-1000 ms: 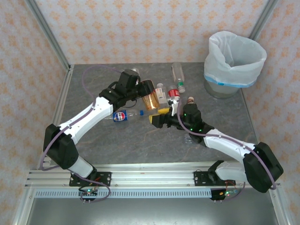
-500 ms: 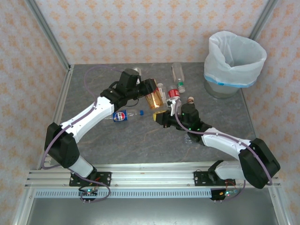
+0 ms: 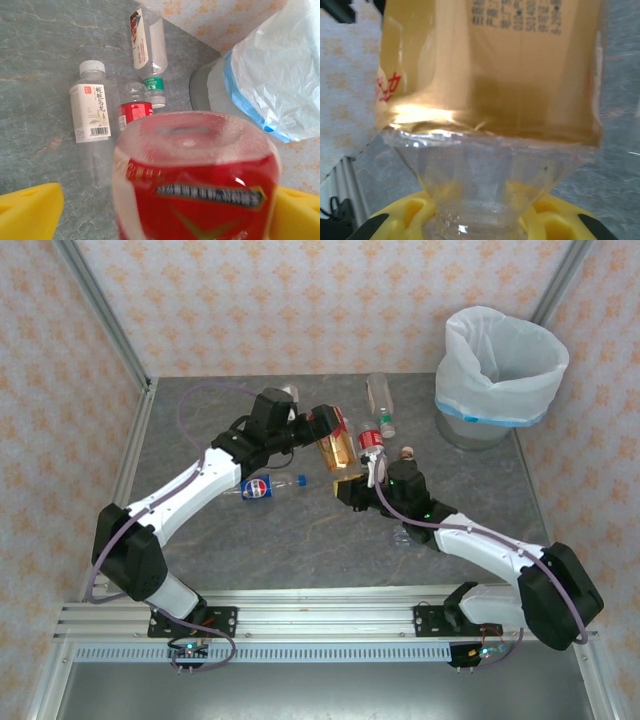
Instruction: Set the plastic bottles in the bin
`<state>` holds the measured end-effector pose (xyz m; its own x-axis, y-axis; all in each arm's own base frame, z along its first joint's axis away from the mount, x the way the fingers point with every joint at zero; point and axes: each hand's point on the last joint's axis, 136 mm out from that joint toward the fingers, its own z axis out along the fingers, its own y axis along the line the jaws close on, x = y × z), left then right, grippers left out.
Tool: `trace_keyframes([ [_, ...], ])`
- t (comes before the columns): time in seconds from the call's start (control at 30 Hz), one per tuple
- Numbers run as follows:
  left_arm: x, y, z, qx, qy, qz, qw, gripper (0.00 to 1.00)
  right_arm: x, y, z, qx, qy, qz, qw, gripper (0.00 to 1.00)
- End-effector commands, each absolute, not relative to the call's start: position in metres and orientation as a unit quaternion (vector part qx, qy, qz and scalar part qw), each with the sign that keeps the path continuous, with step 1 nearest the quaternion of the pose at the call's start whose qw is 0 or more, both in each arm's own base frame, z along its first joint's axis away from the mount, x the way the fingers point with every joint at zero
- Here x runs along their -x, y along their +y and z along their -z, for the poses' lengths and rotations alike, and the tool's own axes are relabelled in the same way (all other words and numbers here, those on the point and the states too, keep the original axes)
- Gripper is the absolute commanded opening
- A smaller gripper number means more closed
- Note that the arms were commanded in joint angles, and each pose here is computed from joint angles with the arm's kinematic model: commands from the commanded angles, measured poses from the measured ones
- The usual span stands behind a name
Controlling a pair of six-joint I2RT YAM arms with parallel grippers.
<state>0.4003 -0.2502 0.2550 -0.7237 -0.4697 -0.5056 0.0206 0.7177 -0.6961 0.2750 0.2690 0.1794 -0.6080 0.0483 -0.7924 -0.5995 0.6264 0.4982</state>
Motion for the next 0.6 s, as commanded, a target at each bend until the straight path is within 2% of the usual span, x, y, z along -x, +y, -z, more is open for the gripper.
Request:
trace_keyframes([
  [0.0, -0.399, -0.232, -0.294, 0.145, 0.816, 0.375, 0.415, 1.00, -0.286, 0.254, -0.195, 0.168, 0.806, -0.357, 0.441, 0.00],
  [0.23, -0.381, -0.184, -0.316, 0.145, 0.797, 0.302, 0.503, 1.00, -0.299, 0.231, -0.197, 0.155, 0.820, -0.319, 0.448, 0.00],
  [0.37, -0.367, -0.145, -0.316, 0.182, 0.785, 0.241, 0.542, 1.00, -0.315, 0.214, -0.207, 0.135, 0.824, -0.287, 0.469, 0.00],
  [0.57, -0.346, -0.099, -0.286, 0.237, 0.797, 0.154, 0.533, 1.00, -0.342, 0.193, -0.249, 0.127, 0.807, -0.256, 0.517, 0.00],
])
